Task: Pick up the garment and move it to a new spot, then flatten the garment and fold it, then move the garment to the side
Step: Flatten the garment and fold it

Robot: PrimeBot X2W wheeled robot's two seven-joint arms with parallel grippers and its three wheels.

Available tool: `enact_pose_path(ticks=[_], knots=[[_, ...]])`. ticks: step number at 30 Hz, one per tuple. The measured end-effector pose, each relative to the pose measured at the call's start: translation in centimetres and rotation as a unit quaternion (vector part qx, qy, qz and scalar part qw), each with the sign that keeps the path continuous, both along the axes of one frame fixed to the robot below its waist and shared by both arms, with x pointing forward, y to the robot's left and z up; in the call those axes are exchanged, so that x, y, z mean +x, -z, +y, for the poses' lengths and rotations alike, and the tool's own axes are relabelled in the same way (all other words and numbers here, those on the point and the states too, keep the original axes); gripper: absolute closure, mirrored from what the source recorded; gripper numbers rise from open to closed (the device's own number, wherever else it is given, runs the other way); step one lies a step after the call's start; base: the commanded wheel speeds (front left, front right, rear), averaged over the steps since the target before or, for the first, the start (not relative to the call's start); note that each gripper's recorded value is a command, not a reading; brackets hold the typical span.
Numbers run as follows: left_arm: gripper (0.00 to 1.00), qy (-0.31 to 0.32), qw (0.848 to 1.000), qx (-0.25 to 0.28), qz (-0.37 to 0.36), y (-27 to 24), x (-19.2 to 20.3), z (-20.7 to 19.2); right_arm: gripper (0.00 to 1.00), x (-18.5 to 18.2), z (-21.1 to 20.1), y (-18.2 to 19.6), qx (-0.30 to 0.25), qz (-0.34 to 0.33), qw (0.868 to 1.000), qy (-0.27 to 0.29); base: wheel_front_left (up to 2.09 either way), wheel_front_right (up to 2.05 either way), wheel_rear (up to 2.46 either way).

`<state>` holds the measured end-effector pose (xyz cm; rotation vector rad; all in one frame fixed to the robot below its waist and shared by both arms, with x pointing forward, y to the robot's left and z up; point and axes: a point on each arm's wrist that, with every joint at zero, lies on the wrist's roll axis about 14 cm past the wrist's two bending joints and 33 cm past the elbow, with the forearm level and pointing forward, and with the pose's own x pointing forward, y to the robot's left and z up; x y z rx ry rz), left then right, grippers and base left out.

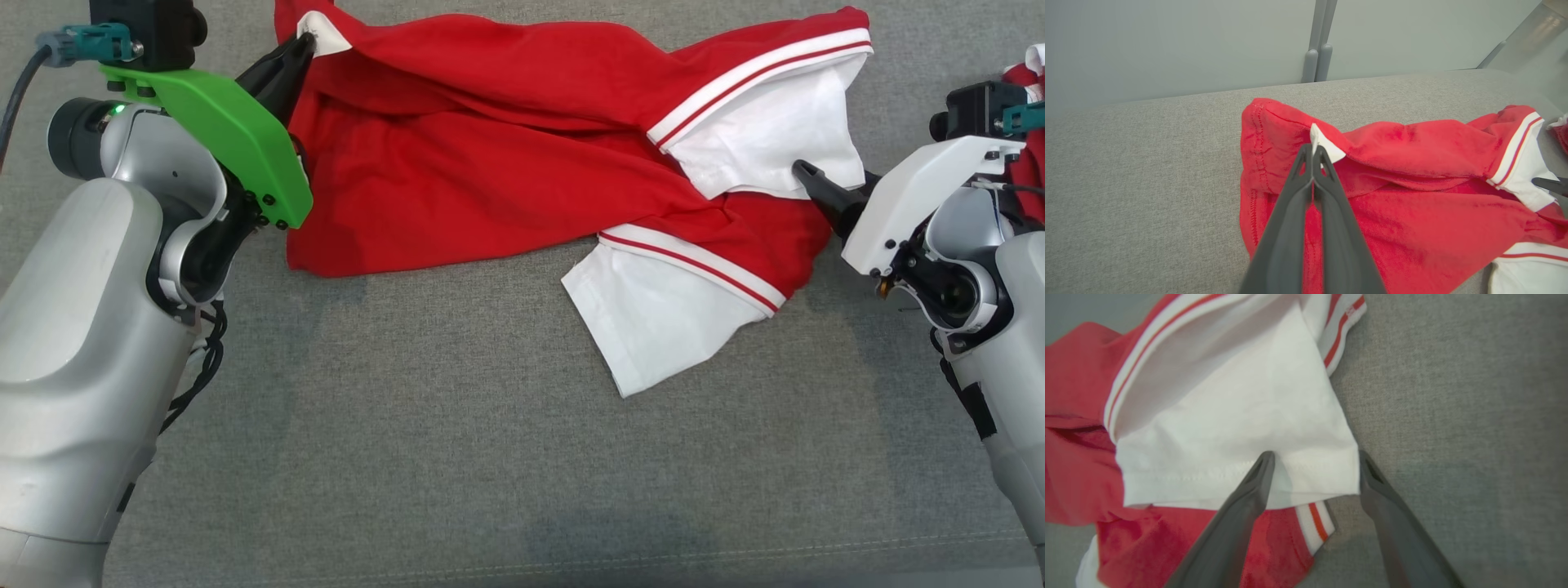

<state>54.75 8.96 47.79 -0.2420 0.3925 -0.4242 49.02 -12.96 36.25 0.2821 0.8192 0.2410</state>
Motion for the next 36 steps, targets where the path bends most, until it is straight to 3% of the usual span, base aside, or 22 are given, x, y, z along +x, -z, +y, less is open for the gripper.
enact_pose_path(ticks=[6, 7, 9, 10, 12, 13, 20, 24, 26, 29, 32, 36], knots=[[1.00, -0.005, 1.000, 0.004, 0.002, 0.1, -0.2, 0.4, 0.00, 0.6, 0.3, 0.0, 0.002, -0.005, 1.000, -0.003, 0.00, 0.00, 0.00], [1.00, -0.006, 1.000, 0.004, 0.002, 0.1, -0.2, 0.5, 0.10, 0.7, 0.3, 0.1, 0.002, -0.005, 1.000, -0.003, 0.00, 0.00, 0.00], [1.00, -0.007, 1.000, 0.003, 0.003, 0.1, -0.3, 0.5, 0.51, 0.9, 0.3, 0.0, 0.002, -0.008, 1.000, -0.004, 0.00, 0.00, 0.00], [1.00, -0.007, 1.000, 0.003, 0.004, 0.2, -0.3, 0.6, 0.56, 0.8, 0.3, 0.1, 0.001, -0.008, 1.000, -0.005, 0.00, 0.00, 0.00], [1.00, -0.012, 1.000, 0.005, 0.007, 0.4, -0.5, 0.9, 0.89, 0.6, 0.4, 0.3, 0.001, -0.004, 1.000, -0.010, 0.00, 0.00, 0.00], [1.00, -0.014, 1.000, 0.006, 0.008, 0.5, -0.5, 1.0, 1.00, 0.5, 0.5, 0.2, 0.003, -0.005, 1.000, -0.013, 0.00, 0.00, 0.00], [1.00, -0.022, 1.000, 0.001, 0.005, 0.0, -0.6, 1.5, 1.00, 0.2, 0.7, -0.6, 0.022, -0.016, 0.999, -0.019, 0.00, 0.00, 0.00], [1.00, -0.033, 0.999, -0.005, -0.007, -1.1, -0.2, 2.5, 1.00, 2.1, 2.1, -4.4, 0.108, -0.058, 0.993, 0.000, 0.00, 0.00, 0.00], [1.00, -0.036, 0.999, 0.000, -0.020, -2.2, 0.1, 3.1, 1.00, 4.2, 2.7, -8.8, 0.178, -0.112, 0.977, 0.027, 0.00, 0.00, 0.00], [1.00, -0.038, 0.998, 0.007, -0.056, -5.2, 0.9, 3.8, 1.00, 7.1, 1.8, -16.8, 0.234, -0.218, 0.946, 0.048, 0.00, 0.00, 0.00], [1.00, -0.037, 0.993, 0.004, -0.109, -9.6, 1.7, 3.9, 1.00, 8.1, 0.4, -25.1, 0.281, -0.317, 0.904, 0.057, 0.00, 0.00, 0.00], [1.00, -0.019, 0.981, -0.014, -0.191, -16.6, 1.3, 3.2, 1.00, 6.3, -0.3, -34.1, 0.356, -0.411, 0.838, 0.047, 0.00, 0.00, 0.00]])
